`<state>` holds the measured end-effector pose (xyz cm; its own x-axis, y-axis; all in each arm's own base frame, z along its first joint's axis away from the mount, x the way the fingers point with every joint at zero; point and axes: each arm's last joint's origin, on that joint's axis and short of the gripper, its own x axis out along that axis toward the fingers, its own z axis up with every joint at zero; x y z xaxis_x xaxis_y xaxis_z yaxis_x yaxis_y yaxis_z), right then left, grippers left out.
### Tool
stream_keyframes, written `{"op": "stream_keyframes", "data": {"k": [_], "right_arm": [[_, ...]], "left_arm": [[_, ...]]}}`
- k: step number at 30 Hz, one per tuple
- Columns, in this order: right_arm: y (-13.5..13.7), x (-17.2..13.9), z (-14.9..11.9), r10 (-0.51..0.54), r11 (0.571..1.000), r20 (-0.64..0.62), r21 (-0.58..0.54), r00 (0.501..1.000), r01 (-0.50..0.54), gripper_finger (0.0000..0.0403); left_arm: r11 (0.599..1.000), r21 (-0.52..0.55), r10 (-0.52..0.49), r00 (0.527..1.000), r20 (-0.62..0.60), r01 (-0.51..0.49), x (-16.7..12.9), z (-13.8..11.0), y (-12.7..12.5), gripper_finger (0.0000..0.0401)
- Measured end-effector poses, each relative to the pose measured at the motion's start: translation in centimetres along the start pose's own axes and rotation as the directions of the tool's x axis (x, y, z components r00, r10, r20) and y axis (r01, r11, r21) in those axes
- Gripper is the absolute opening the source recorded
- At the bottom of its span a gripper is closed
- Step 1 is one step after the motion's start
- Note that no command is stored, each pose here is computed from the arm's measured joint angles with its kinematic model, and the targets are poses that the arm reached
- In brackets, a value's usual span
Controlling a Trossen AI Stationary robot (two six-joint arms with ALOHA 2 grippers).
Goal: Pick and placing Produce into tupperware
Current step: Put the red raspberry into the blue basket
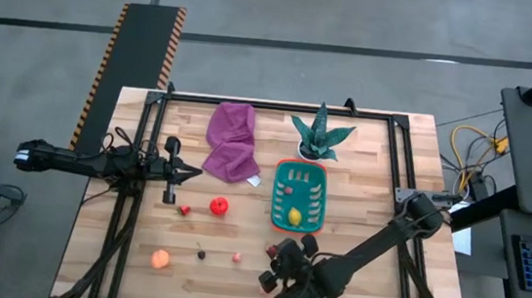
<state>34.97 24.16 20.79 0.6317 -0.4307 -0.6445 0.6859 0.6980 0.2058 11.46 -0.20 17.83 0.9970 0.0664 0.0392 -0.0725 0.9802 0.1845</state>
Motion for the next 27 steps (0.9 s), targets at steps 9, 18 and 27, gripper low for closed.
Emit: {"op": "stream_keyframes", "data": {"k": [9, 18, 27], "right_arm": [[-0.1, -3.6, 3.2, 0.109, 0.987, 0.016, -0.123, 0.994, -0.106, 0.0076], [-0.7, -6.6, 6.2, 0.206, 0.965, 0.017, -0.17, 0.978, -0.201, 0.0076], [-0.7, -7.8, 6.9, 0.31, 0.879, -0.1, -0.348, 0.945, -0.325, 0.0076]], "left_arm": [[1.0, 0.0, 0.0, 1.0, 0.001, 0.0, 0.0, 0.0, 0.0, 0.0], [1.0, 0.0, 0.0, 1.0, 0.001, 0.0, 0.0, 0.0, 0.0, 0.0], [1.0, 0.0, 0.001, 1.0, 0.001, -0.001, 0.0, 0.0, 0.0, 0.0]]}}
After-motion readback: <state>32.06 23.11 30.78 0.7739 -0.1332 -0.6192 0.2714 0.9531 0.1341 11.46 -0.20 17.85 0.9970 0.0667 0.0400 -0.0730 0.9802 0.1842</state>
